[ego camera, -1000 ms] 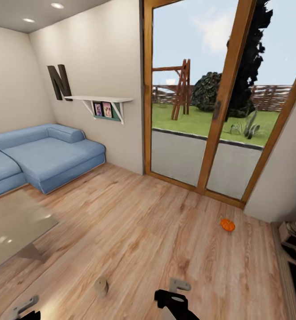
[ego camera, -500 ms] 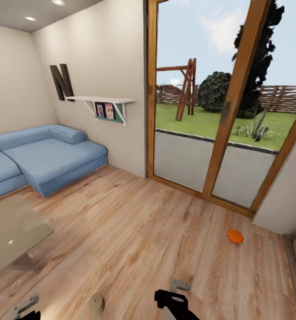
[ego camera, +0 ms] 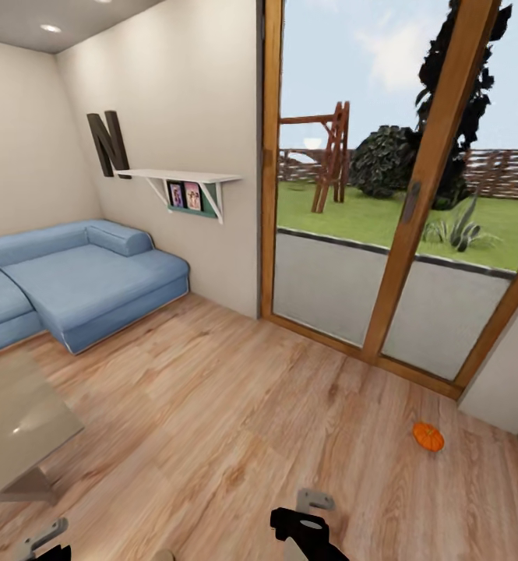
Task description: Place each of the two pumpkins and all three candles from the living room inside a cabinet in the living room (use any cabinet), then make sure every cabinet is closed, and position the cauldron so it is next to a table in the living room.
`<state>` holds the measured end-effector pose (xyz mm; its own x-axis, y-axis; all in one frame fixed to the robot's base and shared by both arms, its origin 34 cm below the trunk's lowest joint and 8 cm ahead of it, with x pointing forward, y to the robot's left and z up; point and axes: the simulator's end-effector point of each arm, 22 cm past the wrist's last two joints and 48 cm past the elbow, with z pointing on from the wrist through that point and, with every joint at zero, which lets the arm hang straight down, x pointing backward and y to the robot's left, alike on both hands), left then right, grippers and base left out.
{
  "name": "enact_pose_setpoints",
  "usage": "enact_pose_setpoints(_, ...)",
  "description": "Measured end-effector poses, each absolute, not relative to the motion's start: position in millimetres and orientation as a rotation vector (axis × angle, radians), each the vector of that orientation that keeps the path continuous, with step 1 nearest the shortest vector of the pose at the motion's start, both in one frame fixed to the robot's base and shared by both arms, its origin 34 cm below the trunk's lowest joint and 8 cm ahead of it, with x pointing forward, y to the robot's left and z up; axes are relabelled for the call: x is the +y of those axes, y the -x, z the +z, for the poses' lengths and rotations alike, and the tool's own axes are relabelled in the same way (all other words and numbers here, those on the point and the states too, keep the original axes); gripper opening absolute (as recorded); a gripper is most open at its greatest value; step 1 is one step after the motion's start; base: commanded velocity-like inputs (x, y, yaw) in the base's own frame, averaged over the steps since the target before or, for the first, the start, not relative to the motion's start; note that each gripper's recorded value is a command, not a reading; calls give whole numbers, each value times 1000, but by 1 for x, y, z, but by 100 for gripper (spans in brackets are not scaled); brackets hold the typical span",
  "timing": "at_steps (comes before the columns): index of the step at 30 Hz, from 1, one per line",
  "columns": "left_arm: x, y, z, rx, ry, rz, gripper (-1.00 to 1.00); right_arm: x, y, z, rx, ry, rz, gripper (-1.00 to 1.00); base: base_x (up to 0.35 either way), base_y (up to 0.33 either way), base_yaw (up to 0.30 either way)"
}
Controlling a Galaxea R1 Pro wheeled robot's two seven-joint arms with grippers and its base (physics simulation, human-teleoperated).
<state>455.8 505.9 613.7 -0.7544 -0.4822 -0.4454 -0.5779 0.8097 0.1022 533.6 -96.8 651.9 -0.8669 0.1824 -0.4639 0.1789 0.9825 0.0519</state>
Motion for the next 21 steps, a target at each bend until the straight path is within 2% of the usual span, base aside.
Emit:
enact_pose_setpoints(7,506,-456,614,2593,794,326,100,-97,-534,652,2644,-256,10,100,254,50,0)
enact_pose_setpoints(14,503,-458,613,2592,790,302,100,-97,-534,652,2644,-256,10,100,24,38,0)
enact_pose_setpoints(21,462,-482,613,2577,713,18,100,-97,-534,652,2644,-256,10,100,1,2,0)
